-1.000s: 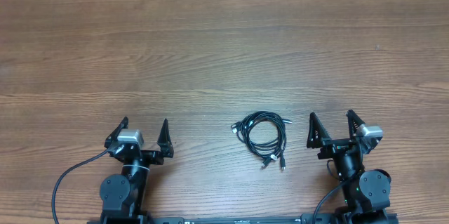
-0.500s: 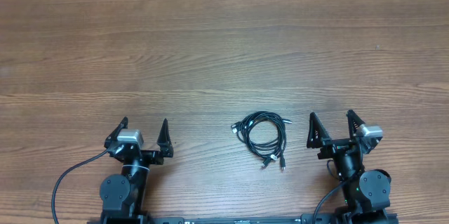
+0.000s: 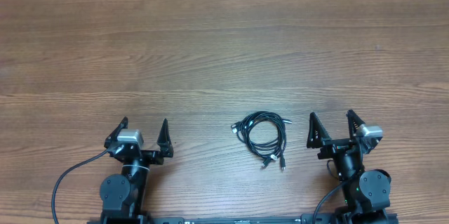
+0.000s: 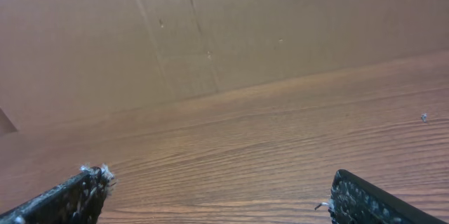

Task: Untangle cables

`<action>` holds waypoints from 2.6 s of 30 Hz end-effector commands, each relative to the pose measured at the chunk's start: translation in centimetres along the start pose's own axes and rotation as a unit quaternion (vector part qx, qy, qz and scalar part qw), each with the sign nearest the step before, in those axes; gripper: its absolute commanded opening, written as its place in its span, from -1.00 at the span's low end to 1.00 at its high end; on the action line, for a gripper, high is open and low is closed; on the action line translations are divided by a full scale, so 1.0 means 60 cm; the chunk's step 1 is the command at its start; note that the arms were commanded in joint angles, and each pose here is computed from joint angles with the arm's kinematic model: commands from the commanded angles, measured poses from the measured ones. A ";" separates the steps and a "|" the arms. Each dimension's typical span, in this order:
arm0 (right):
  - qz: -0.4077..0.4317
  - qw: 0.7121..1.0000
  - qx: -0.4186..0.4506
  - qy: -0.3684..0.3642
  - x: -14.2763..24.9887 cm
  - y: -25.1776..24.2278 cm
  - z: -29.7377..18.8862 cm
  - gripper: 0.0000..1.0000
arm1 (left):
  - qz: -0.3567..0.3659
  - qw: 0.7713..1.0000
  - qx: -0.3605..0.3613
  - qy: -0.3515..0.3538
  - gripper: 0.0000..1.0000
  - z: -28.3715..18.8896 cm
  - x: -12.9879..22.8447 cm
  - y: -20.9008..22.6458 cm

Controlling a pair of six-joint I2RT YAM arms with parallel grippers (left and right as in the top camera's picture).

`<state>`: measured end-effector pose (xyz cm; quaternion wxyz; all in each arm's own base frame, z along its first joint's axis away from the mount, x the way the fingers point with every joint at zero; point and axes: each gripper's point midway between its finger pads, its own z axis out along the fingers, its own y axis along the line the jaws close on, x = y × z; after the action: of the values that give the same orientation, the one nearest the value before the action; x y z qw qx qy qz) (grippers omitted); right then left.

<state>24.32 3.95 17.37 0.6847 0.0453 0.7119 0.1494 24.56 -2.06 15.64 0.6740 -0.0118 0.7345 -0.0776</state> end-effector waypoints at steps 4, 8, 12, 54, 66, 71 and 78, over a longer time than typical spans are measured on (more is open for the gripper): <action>0.000 1.000 0.004 -0.002 0.003 -0.004 0.000 1.00 | 0.007 1.000 -0.007 -0.004 0.99 -0.001 -0.001 0.005; 0.000 1.000 0.005 -0.001 0.003 -0.004 0.000 1.00 | 0.007 1.000 -0.007 -0.004 0.99 -0.001 -0.001 0.005; 0.000 1.000 0.004 -0.002 0.003 -0.004 0.000 1.00 | 0.007 1.000 -0.007 -0.004 0.98 -0.001 -0.001 0.005; 0.014 0.986 -0.160 0.037 -0.044 0.108 -0.040 1.00 | 0.007 1.000 -0.006 -0.004 0.99 -0.001 -0.001 0.005; 0.022 0.987 -0.125 0.099 -0.130 0.123 -0.039 1.00 | 0.007 1.000 -0.006 -0.003 0.99 -0.001 -0.001 0.005; 0.038 0.971 -0.125 0.198 -0.134 0.143 -0.007 1.00 | 0.007 1.000 -0.006 -0.003 0.99 -0.001 -0.001 0.005; 0.090 0.913 -0.156 0.366 -0.101 0.186 0.050 0.99 | 0.007 1.000 -0.006 -0.003 0.99 -0.001 -0.001 0.005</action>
<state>25.29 11.83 25.99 0.4042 -0.0459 0.8662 0.2902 24.56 -2.06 15.62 0.6737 -0.0118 0.7348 -0.0776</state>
